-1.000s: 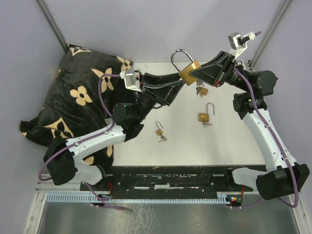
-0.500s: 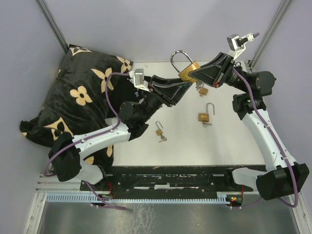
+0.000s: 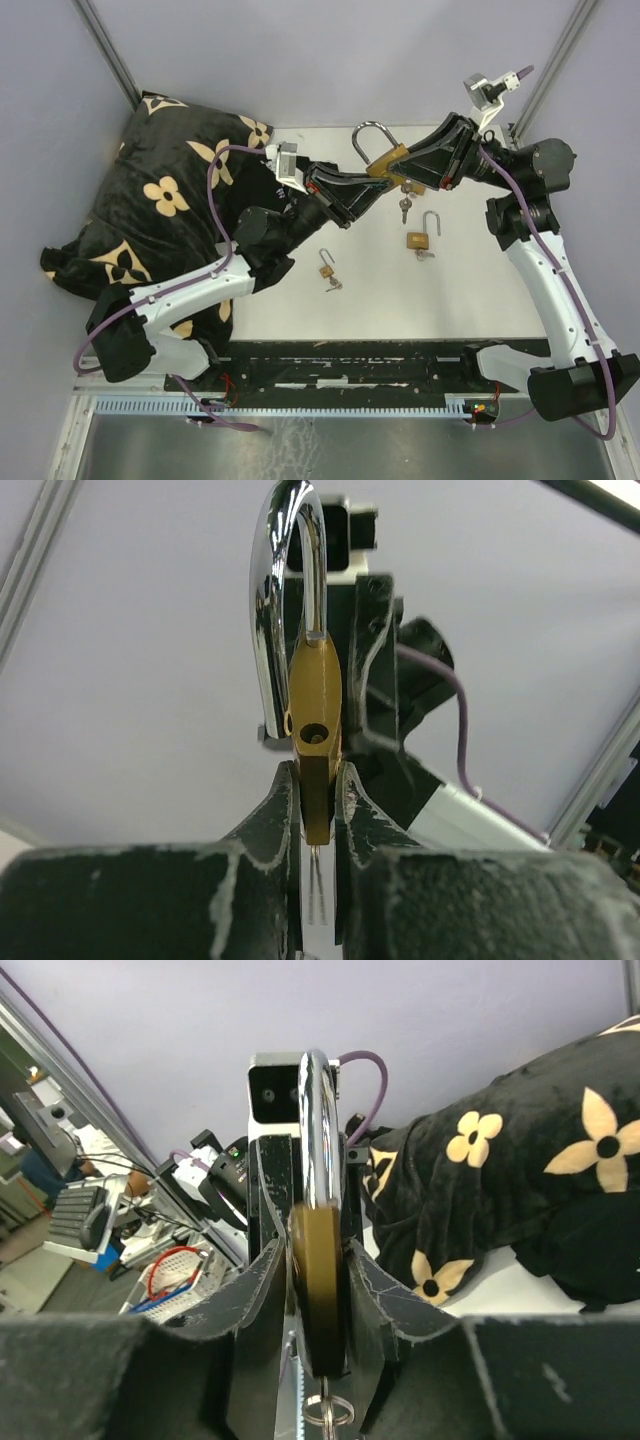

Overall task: Lock with the key
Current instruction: Lock the lock.

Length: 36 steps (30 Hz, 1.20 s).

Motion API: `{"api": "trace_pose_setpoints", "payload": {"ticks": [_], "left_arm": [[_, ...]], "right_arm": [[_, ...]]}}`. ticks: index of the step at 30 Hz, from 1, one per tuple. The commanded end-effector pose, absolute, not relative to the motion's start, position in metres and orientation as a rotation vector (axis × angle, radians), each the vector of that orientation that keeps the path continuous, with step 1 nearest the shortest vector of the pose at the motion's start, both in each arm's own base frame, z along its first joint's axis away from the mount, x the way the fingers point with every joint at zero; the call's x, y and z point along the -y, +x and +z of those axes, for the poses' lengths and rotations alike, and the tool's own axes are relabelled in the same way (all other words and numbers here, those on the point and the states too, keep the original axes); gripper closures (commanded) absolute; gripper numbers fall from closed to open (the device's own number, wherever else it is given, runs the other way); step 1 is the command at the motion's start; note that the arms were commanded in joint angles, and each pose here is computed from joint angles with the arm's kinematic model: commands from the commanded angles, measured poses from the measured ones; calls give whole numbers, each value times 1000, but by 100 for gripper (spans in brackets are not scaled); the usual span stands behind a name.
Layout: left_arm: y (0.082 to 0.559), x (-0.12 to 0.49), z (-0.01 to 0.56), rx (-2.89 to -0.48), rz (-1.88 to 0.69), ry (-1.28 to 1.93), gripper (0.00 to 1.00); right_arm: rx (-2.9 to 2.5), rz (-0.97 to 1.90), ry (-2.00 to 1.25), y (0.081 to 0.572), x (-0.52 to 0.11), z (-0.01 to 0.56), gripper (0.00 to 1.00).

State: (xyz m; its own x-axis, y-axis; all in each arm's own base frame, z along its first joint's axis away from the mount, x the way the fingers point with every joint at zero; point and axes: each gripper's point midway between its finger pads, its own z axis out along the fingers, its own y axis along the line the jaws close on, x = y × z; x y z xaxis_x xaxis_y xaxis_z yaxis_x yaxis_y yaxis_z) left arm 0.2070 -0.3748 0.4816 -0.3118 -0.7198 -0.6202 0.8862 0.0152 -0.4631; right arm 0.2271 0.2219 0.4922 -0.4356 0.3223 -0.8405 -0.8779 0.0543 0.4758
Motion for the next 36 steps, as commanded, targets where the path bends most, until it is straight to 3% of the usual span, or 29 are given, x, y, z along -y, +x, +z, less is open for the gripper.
{"api": "trace_pose_setpoints", "payload": {"ticks": [1,8,13,23,28,30,32,33,36], "left_arm": [[192,363,484,-964,-1538,371,97],[187,354,471,-1049,-1483,499,97],[185,351,476,-1046,-1478,572,97],[178,359,485,-1042,-1487,675,97],[182,359,487,-1047,-1465,685,97],[183,360,484,-1056,-1465,694,97],[183,363,481,-1065,-1471,707,97],[182,364,480,-1068,-1475,716,97],[180,365,476,-1075,-1476,742,97]], "right_arm": [[-1308,1478,-721,210,-217,515,60],[-1405,1450,-890,198,-216,498,52],[-1469,1454,-973,193,-215,473,40],[-1553,1377,-998,195,-211,445,40],[-1583,1303,-1057,191,-206,431,43],[-1578,1295,-1074,189,-205,430,49],[-1567,1300,-1080,189,-206,431,64],[-1559,1302,-1083,188,-206,433,66],[-1541,1312,-1070,188,-207,438,63]]}}
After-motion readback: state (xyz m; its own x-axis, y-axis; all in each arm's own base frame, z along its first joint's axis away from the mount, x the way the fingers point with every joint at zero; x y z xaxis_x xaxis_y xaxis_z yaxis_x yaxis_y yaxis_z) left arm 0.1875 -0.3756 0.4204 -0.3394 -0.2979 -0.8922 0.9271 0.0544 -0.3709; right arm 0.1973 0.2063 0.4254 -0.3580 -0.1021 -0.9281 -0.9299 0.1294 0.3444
